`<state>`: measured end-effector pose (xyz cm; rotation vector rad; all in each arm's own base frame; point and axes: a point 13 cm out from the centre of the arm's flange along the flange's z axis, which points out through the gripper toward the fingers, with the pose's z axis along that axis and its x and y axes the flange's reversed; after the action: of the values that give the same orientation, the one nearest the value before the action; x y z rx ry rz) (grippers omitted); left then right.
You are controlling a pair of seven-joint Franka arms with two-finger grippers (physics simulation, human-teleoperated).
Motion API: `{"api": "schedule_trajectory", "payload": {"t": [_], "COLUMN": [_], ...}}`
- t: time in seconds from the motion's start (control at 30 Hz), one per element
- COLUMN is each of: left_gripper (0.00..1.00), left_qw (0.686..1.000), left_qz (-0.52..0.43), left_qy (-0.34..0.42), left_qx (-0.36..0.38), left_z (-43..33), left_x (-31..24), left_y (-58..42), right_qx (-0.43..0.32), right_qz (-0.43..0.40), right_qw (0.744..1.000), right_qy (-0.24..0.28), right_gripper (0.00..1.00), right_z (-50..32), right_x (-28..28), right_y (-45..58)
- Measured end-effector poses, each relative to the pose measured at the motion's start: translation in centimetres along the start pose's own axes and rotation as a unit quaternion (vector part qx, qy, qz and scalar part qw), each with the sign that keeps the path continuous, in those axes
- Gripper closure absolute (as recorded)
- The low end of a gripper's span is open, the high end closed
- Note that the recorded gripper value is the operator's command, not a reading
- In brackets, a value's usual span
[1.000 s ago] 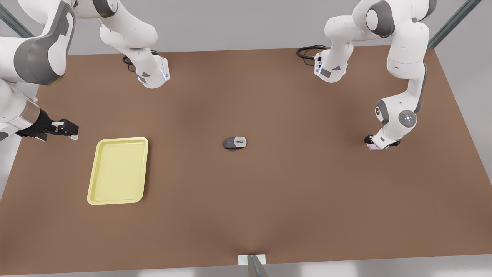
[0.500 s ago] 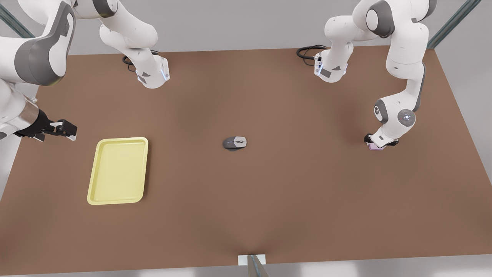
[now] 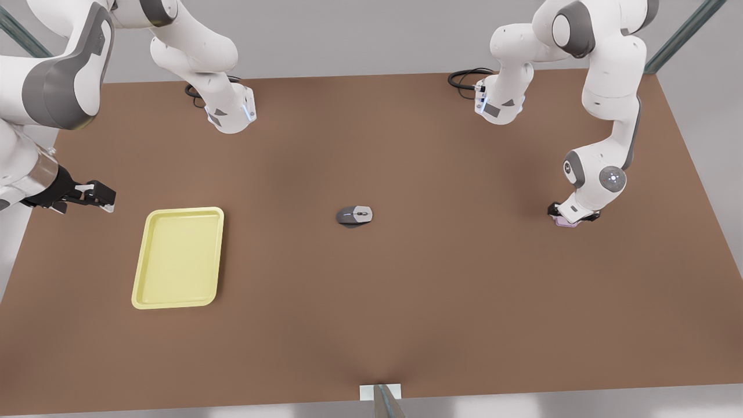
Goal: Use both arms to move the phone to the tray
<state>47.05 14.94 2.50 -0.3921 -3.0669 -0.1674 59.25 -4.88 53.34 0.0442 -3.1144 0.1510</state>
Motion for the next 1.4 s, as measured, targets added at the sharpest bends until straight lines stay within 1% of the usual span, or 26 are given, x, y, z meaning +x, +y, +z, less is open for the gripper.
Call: {"api": "schedule_trajectory", "payload": {"t": [0.17, 0.33, 0.53, 0.6, 0.7, 0.8, 0.9, 1.0, 1.1, 1.17, 1.3, 1.4], "left_gripper": [0.20, 0.20, 0.20, 0.20, 0.20, 0.20, 0.20, 0.20, 0.20, 0.20, 0.20, 0.20], "left_qw": [1.000, 1.000, 1.000, 0.999, 0.994, 0.984, 0.976, 0.974, 0.975, 0.976, 0.977, 0.973], "left_qz": [-0.003, -0.003, 0.005, 0.026, 0.081, 0.157, 0.195, 0.189, 0.162, 0.139, 0.088, 0.029], "left_qy": [0.003, -0.005, -0.021, -0.035, -0.055, -0.064, -0.065, -0.077, -0.084, -0.089, -0.094, -0.116], "left_qx": [0.001, 0.000, 0.006, 0.015, 0.037, 0.056, 0.069, 0.101, 0.129, 0.144, 0.168, 0.196], "left_z": [0.5, -0.6, -4.3, -6.9, -11.6, -16.4, -19.1, -21.3, -23.1, -23.9, -22.3, -21.4], "left_x": [0.2, -0.6, -3.5, -6.4, -12.4, -17.6, -20.6, -23.6, -23.6, -23.4, -21.6, -22.9], "left_y": [0.0, 0.2, -0.2, -2.8, -11.2, -25.9, -40.2, -53.8, -63.7, -68.1, -74.9, -77.1], "right_qx": [0.000, 0.000, 0.000, 0.000, 0.000, -0.001, 0.000, 0.000, 0.000, 0.000, 0.000, 0.000], "right_qz": [0.002, 0.001, 0.001, 0.002, 0.001, 0.001, 0.001, 0.001, 0.000, 0.000, 0.000, 0.000], "right_qw": [1.000, 1.000, 1.000, 1.000, 1.000, 1.000, 1.000, 1.000, 1.000, 1.000, 1.000, 1.000], "right_qy": [0.000, 0.003, 0.003, 0.003, 0.003, 0.003, 0.003, 0.003, 0.004, 0.004, 0.004, 0.004], "right_gripper": [0.00, 0.00, 0.00, 0.00, 0.00, 0.00, 0.00, 0.00, 0.00, 0.00, 0.00, 0.00], "right_z": [-0.1, 0.0, 0.0, 0.1, 0.0, 0.0, 0.0, 0.0, 0.1, 0.1, 0.1, 0.1], "right_x": [0.2, 0.2, 0.2, 0.2, 0.2, 0.2, 0.2, 0.2, 0.2, 0.2, 0.2, 0.2], "right_y": [-0.2, -0.1, -0.1, -0.2, -0.1, 0.0, -0.1, 0.0, 0.0, 0.0, 0.0, 0.0]}}
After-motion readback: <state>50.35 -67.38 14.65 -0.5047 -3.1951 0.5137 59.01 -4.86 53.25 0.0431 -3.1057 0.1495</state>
